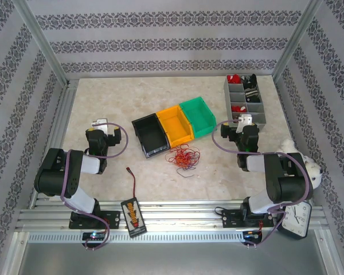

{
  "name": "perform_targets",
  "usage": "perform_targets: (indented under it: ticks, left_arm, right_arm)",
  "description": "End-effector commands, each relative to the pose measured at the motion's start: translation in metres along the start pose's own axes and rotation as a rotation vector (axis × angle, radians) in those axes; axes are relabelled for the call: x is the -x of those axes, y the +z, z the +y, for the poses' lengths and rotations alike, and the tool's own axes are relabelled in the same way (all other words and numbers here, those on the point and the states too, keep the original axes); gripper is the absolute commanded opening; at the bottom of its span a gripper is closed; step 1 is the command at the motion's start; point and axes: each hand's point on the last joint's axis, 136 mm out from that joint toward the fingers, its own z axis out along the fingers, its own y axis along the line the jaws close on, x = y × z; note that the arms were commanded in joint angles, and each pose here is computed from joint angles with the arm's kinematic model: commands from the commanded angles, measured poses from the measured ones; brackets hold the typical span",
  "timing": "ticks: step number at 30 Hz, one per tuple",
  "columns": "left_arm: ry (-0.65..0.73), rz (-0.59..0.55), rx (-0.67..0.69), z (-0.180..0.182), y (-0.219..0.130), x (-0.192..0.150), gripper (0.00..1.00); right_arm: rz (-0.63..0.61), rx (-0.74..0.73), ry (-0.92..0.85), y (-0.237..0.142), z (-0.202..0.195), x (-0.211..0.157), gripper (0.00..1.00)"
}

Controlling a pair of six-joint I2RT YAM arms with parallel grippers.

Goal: Untangle the cables

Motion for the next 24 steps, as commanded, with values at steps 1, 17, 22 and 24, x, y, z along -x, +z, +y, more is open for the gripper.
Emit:
perform_targets:
  ticks: [1,17,22,24]
  left_arm:
    - [-0.005,-0.046,-0.006,0.0012,0.0009,0.0124,0.99]
    - [-0.016,-0.053,0.039,0.0085,-0.0004,0.0125,0.99]
    - [-0.016,-0.053,0.038,0.0085,-0.0004,0.0122,0.99]
    - [-0.017,-0.053,0.039,0.0085,-0.0004,0.0124,0.99]
  right_arm:
    - [-0.02,0.018,0.004,0.0004,0.0007,0.0057,0.98]
    - [-0.021,0.016,0.004,0.0004,0.0005,0.0058,0.98]
    - [-0.023,0.018,0.003,0.0004,0.0011,0.0063,0.98]
    - [-0.022,0.018,0.003,0.0003,0.0011,0.0059,0.98]
